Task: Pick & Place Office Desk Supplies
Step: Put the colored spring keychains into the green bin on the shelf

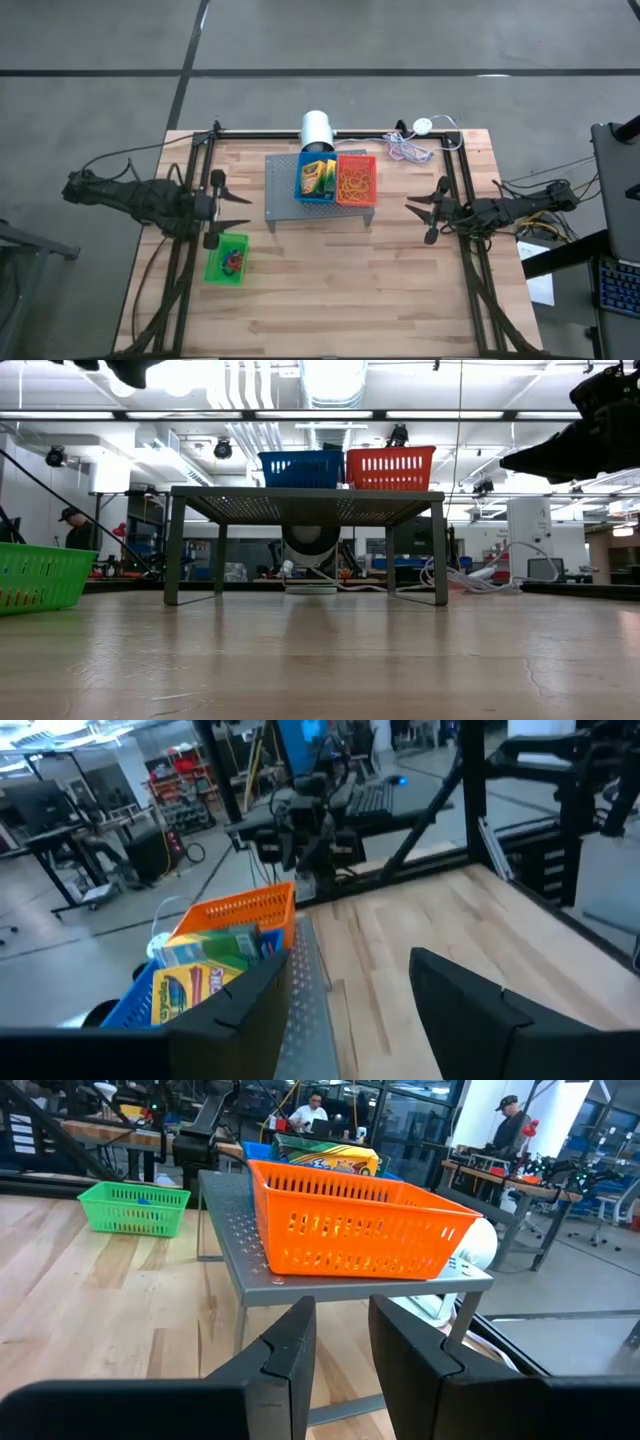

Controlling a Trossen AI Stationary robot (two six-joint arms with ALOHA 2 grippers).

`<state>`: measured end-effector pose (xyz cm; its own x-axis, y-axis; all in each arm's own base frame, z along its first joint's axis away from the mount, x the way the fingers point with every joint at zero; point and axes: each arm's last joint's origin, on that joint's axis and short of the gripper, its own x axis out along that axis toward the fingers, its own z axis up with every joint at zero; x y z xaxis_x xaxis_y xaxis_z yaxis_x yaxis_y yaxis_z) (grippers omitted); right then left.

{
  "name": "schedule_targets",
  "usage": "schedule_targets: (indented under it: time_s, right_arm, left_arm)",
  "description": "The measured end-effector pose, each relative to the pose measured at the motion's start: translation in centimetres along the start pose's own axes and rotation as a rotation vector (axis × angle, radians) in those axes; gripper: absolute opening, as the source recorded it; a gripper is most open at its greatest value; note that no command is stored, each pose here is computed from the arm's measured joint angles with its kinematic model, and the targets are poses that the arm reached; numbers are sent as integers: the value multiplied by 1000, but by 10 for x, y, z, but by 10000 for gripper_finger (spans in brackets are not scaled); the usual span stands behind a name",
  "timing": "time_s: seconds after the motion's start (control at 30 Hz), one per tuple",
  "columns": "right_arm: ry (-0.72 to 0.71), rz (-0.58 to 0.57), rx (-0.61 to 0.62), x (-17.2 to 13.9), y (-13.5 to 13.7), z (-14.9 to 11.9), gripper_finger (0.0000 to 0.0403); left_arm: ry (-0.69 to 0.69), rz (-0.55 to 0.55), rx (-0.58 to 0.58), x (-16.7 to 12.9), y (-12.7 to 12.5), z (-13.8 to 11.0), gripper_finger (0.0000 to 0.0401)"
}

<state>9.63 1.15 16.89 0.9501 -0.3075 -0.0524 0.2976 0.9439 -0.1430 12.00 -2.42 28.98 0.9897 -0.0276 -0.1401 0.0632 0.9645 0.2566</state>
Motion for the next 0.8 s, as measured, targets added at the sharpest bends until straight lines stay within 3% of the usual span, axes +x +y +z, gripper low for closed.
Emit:
schedule_targets:
  time_s: [0.23,0.37,0.47,0.57,0.8]
  right_arm:
    - [0,0,0,0,0,0,91]
    - [0,0,0,0,0,0,91]
    - [0,0,0,0,0,0,91]
    - [0,0,0,0,0,0,91]
    - [0,0,0,0,0,0,91]
  left_arm:
    - [-1,0,64,0,0,0,209]
    - [75,-21,63,0,-2,-7,209]
    - [82,1,-65,-1,-1,-8,209]
    - [101,89,-229,0,1,-9,209]
    - [206,186,-434,7,-1,-19,209]
